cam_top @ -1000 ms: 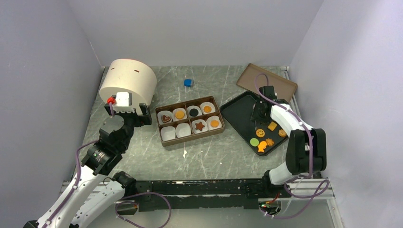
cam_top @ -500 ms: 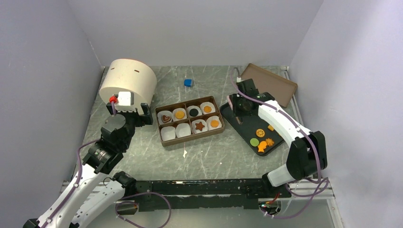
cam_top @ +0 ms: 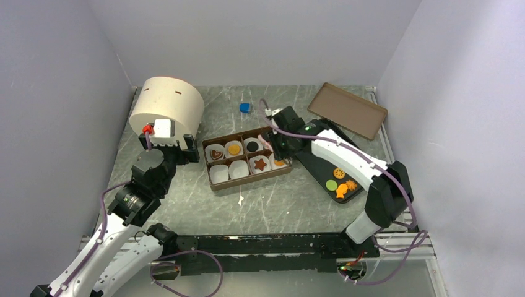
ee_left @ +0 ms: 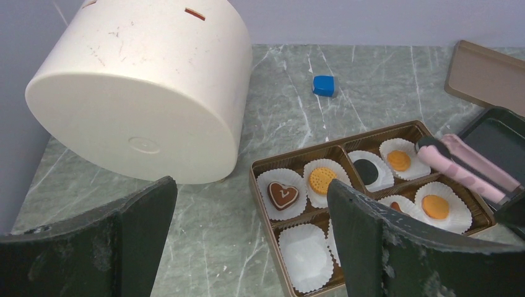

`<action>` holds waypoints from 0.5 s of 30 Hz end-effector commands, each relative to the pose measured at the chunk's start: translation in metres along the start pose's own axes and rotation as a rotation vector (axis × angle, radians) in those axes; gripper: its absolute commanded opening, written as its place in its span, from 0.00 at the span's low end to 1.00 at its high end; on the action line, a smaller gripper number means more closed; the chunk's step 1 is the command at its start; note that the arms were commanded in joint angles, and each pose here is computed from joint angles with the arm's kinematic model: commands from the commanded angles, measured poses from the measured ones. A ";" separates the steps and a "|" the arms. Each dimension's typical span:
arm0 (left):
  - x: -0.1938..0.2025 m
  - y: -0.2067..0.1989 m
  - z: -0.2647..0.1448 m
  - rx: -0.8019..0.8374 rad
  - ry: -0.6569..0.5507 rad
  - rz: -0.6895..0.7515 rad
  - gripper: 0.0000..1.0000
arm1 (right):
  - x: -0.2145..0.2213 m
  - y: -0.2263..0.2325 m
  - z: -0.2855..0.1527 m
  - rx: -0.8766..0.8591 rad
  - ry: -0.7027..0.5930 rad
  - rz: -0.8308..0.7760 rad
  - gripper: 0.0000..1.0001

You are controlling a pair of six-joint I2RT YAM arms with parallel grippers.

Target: Pack the cookies

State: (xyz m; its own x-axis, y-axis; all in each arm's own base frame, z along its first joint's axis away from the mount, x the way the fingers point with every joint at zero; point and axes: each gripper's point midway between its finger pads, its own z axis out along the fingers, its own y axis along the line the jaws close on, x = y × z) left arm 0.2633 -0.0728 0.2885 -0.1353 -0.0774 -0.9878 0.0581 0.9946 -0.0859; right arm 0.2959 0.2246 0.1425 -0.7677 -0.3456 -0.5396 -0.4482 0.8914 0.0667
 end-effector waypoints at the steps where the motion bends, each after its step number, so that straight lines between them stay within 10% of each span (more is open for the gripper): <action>1: -0.007 -0.001 0.001 0.004 -0.029 -0.002 0.96 | -0.013 0.031 -0.007 -0.051 -0.028 -0.110 0.27; 15: -0.010 0.014 -0.003 -0.074 -0.040 -0.028 0.96 | 0.009 0.096 0.019 -0.103 0.079 -0.334 0.30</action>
State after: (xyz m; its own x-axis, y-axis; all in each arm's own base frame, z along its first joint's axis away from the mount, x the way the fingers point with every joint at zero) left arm 0.2630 -0.0669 0.2894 -0.1293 -0.0800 -0.9884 0.0270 0.9961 -0.0841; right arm 0.2506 0.2968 0.1158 -0.6513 -0.6099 -0.4514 -0.6875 0.7261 0.0110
